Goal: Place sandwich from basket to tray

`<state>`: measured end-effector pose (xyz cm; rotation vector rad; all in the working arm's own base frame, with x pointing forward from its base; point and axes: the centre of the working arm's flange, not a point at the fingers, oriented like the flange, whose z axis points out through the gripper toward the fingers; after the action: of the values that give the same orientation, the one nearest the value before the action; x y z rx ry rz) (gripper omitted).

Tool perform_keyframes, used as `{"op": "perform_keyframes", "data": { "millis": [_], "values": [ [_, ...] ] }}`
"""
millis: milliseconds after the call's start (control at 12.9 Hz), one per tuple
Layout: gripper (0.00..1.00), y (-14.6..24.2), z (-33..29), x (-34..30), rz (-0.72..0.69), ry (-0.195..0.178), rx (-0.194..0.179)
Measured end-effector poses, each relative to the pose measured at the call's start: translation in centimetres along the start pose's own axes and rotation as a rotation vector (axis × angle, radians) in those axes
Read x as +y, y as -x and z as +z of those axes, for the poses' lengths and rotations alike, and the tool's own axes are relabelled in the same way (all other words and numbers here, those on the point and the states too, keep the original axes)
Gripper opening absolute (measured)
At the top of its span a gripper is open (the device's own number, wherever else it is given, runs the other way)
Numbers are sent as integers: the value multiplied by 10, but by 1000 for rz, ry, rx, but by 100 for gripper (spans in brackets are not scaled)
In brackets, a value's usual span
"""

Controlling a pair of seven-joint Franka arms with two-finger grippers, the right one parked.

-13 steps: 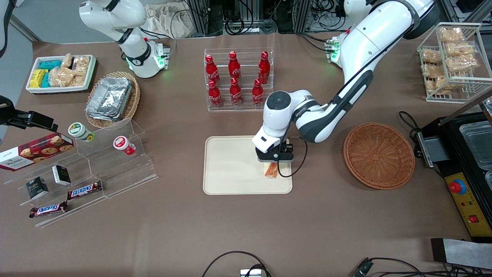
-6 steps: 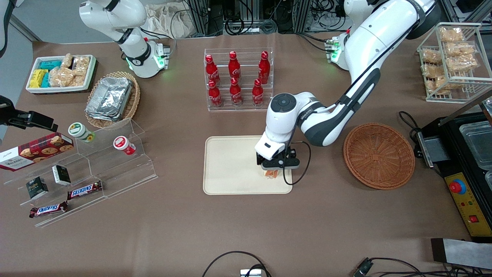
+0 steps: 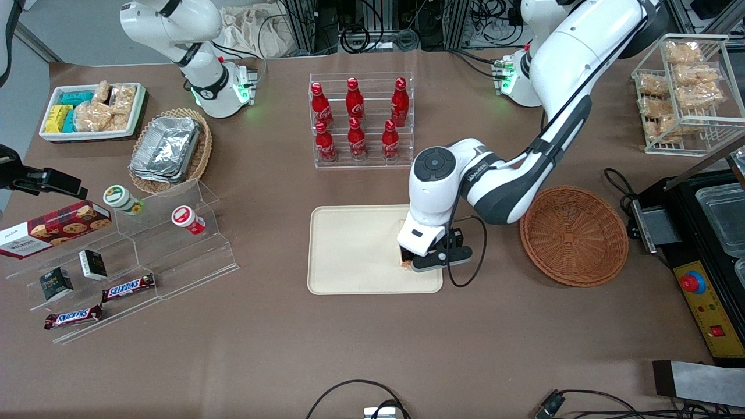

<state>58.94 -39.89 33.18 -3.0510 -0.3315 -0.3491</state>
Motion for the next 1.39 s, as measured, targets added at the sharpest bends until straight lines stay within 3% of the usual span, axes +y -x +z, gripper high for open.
{"op": "perform_keyframes", "data": {
  "millis": [77, 387, 619, 1083, 1393],
  "values": [
    [99, -9, -8, -3, -24, -14, -9],
    [100, -50, -53, -17, -115, -42, -10],
    [100, -74, -79, -37, -122, -76, -47],
    [100, -121, -107, -92, -121, -33, -101],
    [100, -138, -122, -127, -80, -34, -122]
  ]
}}
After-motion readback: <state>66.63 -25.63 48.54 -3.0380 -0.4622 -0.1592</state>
